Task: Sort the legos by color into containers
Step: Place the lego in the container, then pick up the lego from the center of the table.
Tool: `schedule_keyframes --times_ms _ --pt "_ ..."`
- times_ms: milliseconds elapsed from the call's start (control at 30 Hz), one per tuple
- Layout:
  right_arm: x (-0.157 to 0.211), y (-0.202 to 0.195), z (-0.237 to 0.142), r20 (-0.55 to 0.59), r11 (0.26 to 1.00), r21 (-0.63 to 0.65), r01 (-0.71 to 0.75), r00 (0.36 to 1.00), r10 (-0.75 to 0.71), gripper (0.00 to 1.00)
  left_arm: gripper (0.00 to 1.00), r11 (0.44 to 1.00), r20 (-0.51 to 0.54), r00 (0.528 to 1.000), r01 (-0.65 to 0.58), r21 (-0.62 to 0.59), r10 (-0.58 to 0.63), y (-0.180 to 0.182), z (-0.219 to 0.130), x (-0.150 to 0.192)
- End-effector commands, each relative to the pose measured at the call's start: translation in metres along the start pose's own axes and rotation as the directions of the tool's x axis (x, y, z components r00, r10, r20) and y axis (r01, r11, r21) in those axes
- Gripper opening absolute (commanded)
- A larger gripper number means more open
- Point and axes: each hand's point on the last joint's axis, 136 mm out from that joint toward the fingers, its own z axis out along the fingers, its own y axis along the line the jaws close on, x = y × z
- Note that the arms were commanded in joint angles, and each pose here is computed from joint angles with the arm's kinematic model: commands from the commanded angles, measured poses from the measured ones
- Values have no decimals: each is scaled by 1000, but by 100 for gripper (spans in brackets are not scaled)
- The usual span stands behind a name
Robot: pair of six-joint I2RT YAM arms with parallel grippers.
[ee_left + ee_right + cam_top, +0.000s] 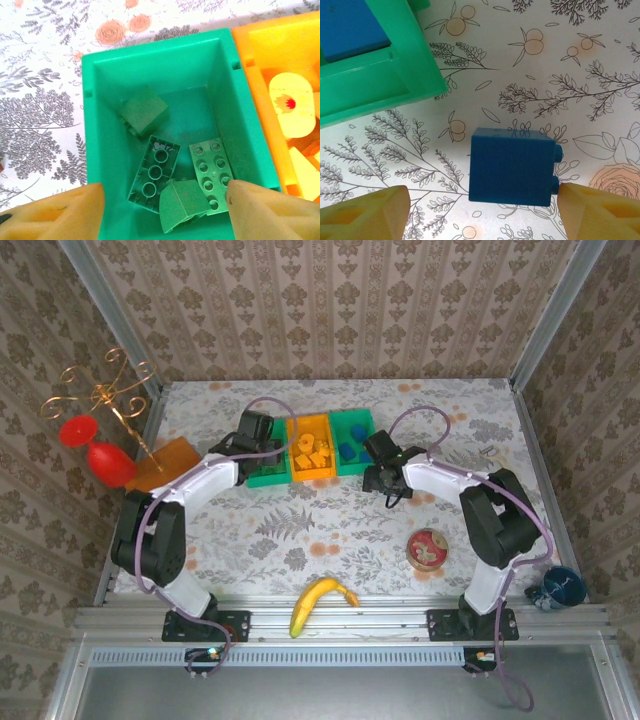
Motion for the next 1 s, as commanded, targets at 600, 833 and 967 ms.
schedule_keyframes --times_ms 600,833,967 --pt "-6 -7 28 -8 997 75 11 1000 -11 73 100 988 152 979 146 -48 -137 45 -80 22" --pt "-13 -6 36 -4 997 72 0 1000 1 70 100 986 169 975 157 -56 -146 49 -86 21" --pt "-15 -7 39 -5 997 76 -8 1000 9 69 100 985 164 975 162 -60 -150 50 -84 22"
